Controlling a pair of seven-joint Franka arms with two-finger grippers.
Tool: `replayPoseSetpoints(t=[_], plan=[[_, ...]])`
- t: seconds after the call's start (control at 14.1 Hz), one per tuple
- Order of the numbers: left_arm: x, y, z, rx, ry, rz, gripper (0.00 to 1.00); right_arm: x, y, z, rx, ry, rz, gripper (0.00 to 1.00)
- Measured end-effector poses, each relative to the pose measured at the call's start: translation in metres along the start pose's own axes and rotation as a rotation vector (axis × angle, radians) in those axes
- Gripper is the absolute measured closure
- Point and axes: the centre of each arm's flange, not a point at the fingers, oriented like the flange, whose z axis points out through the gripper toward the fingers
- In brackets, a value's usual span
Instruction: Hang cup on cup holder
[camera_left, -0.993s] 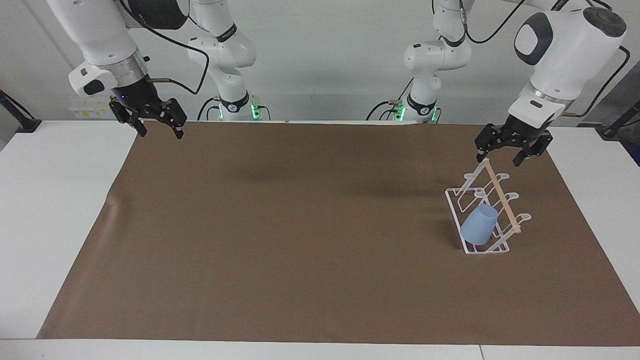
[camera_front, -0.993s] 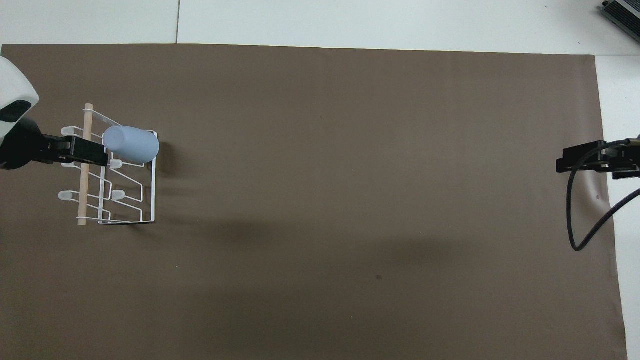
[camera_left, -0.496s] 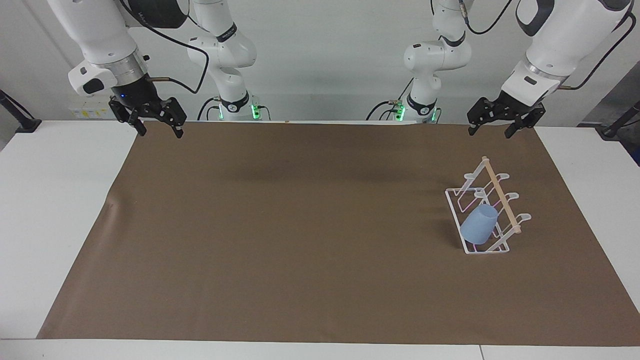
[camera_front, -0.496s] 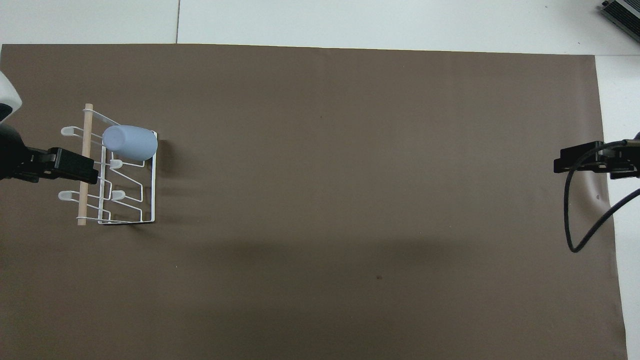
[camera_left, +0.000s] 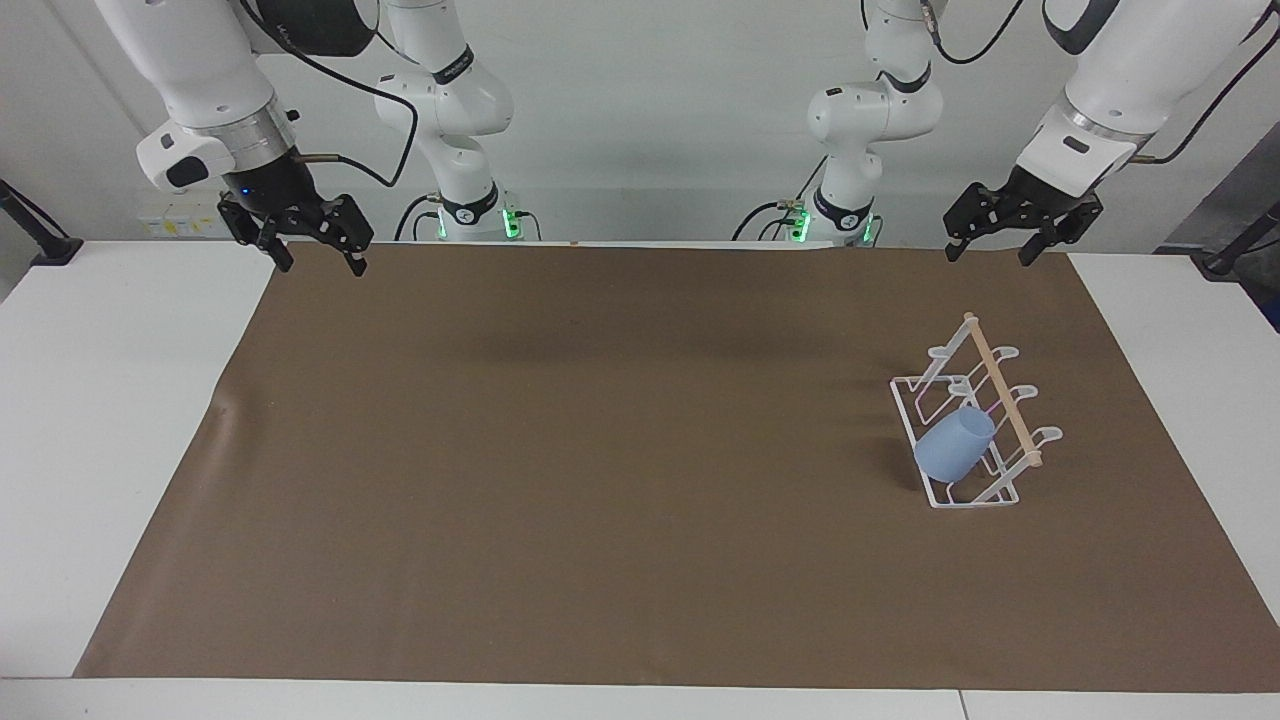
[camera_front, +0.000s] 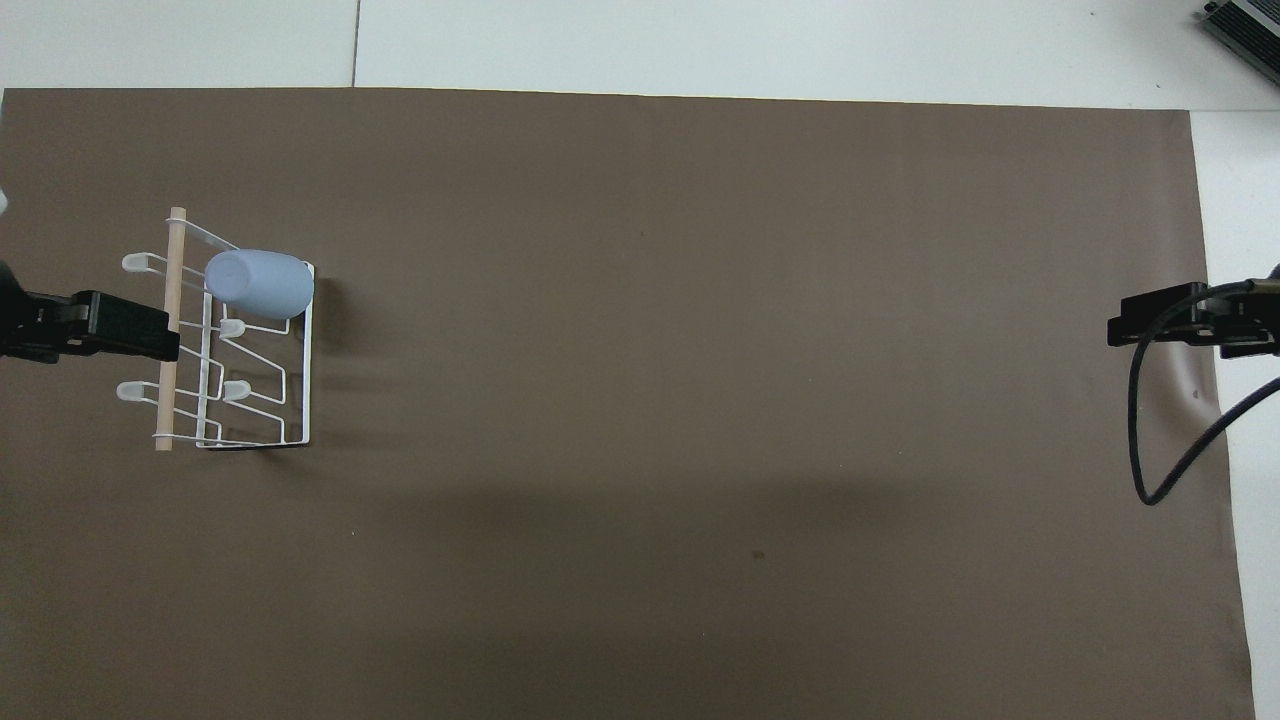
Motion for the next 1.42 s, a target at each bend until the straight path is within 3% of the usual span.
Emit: replayPoseSetpoints(t=[0.35, 1.42], plan=[[0.0016, -0.004, 0.0067, 0.047, 0.01, 0.002, 0.0, 0.0, 0.0, 0.0, 0.0, 0.0, 0.0, 0.0], [-0.0009, -0.0081, 0.0073, 0.03, -0.003, -0.009, 0.0, 0.0, 0.0, 0.0, 0.0, 0.0, 0.0, 0.0]])
